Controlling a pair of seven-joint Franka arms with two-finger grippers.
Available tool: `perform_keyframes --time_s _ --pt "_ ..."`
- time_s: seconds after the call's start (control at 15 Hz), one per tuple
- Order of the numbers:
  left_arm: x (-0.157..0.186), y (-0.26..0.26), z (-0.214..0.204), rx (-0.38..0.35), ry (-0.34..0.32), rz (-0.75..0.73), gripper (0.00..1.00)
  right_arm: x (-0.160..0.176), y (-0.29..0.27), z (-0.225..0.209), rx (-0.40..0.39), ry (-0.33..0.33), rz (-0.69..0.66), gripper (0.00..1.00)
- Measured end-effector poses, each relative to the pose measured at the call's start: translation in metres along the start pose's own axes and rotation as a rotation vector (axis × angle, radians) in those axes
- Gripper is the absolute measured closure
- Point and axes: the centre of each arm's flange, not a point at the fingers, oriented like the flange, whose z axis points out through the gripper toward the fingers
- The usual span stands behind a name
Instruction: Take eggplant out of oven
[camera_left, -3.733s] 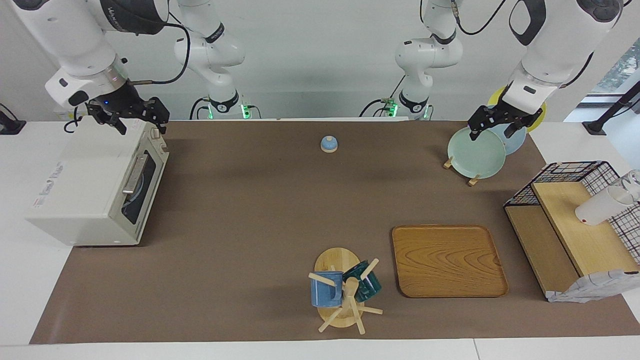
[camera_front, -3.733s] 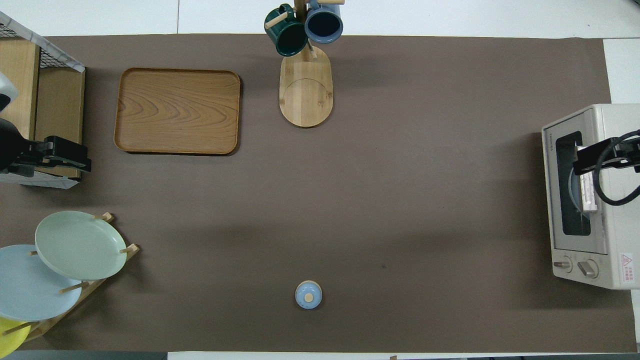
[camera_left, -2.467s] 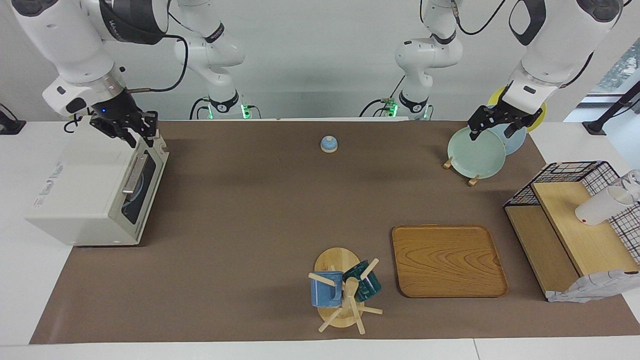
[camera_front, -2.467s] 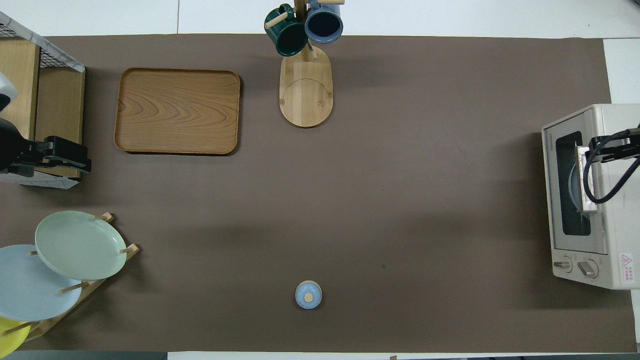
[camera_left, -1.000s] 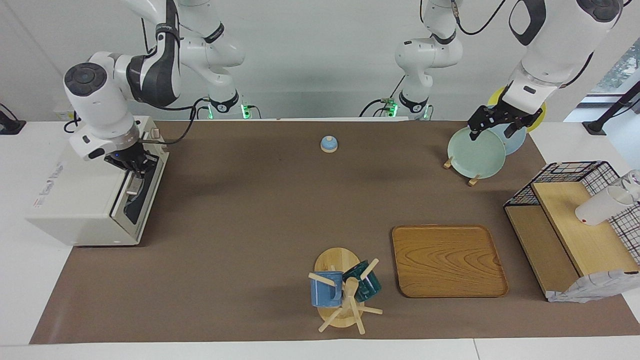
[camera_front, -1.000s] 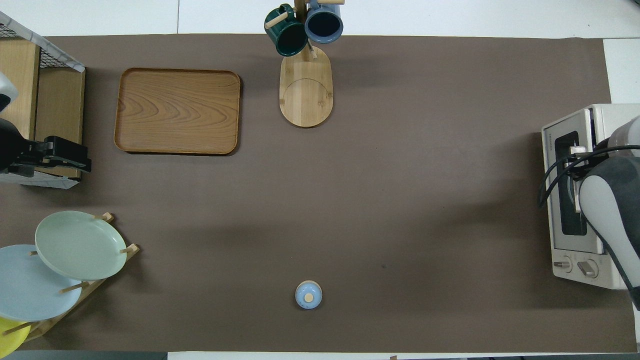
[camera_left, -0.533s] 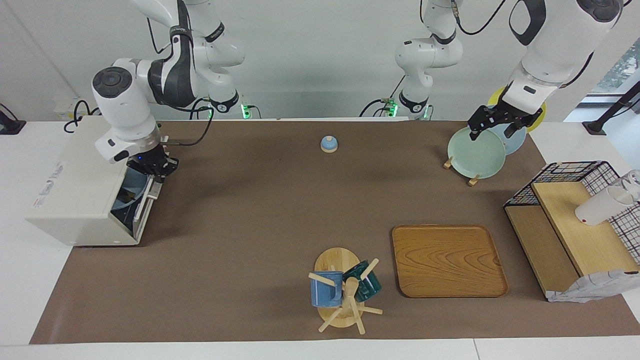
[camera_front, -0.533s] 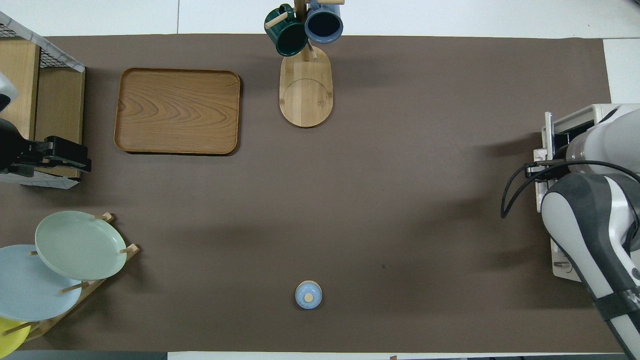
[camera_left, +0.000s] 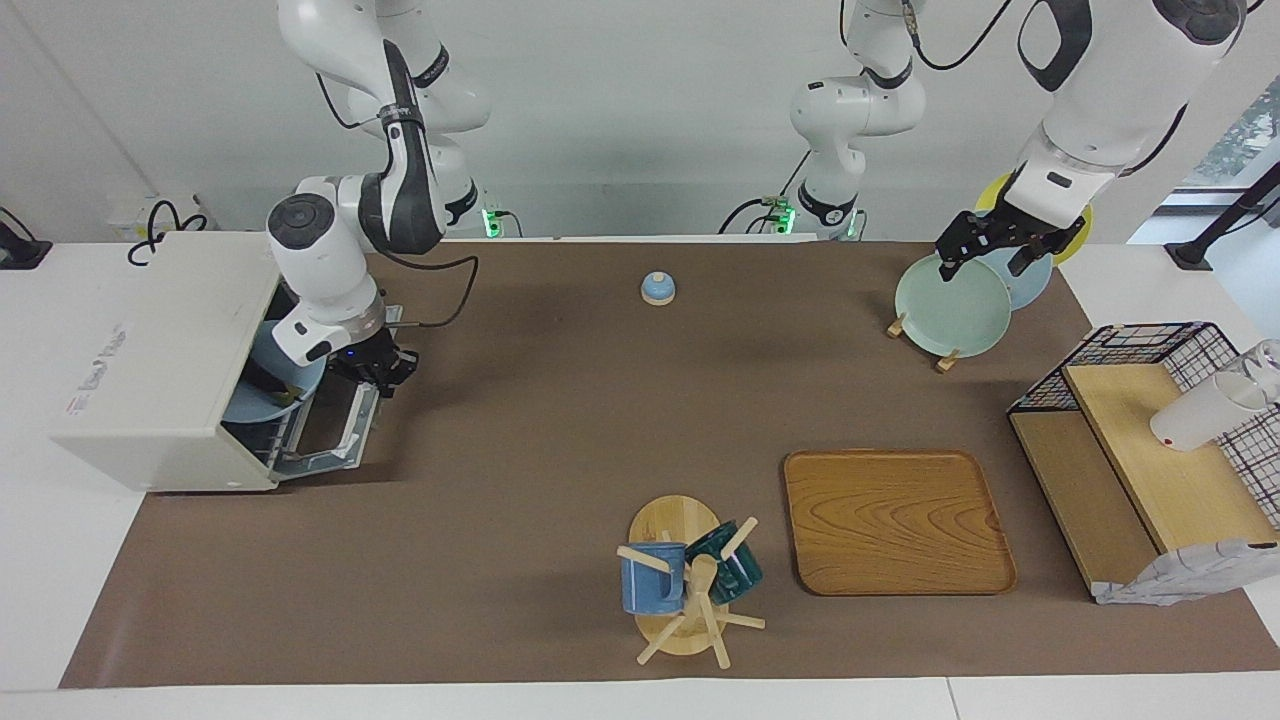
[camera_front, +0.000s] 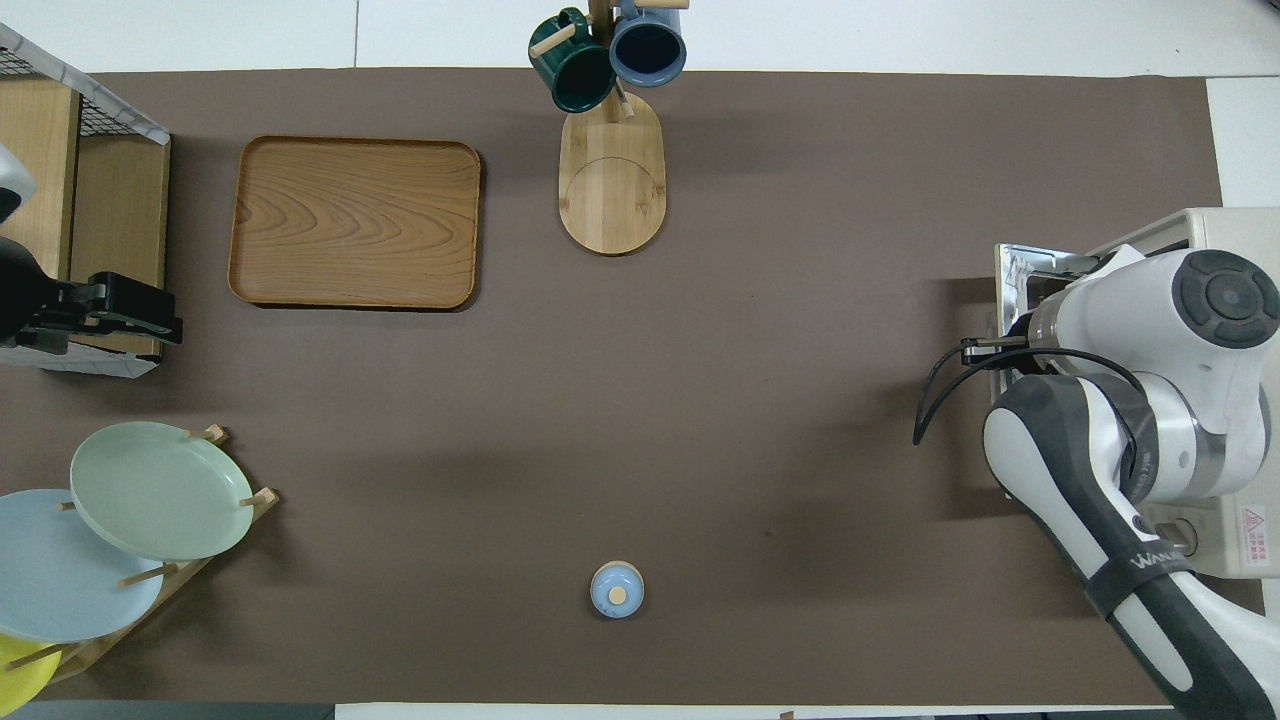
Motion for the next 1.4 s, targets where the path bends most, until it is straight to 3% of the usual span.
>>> perform_keyframes --time_s 0.6,0.93,1.13,1.4 --pt "0.000 0.000 0.000 0.000 0.000 0.000 0.00 0.006 -0.004 0.045 0.022 -0.035 0.027 0.99" --pt "0.000 0.000 0.000 0.000 0.000 0.000 0.00 0.010 -0.008 0.040 0.025 -0.034 0.067 0.99" --pt "0.000 0.000 0.000 0.000 0.000 0.000 0.00 0.017 -0.023 0.015 0.023 -0.080 0.086 0.99" --pt "0.000 0.000 0.000 0.000 0.000 0.000 0.00 0.014 -0.015 -0.041 0.008 -0.130 0.096 0.64"
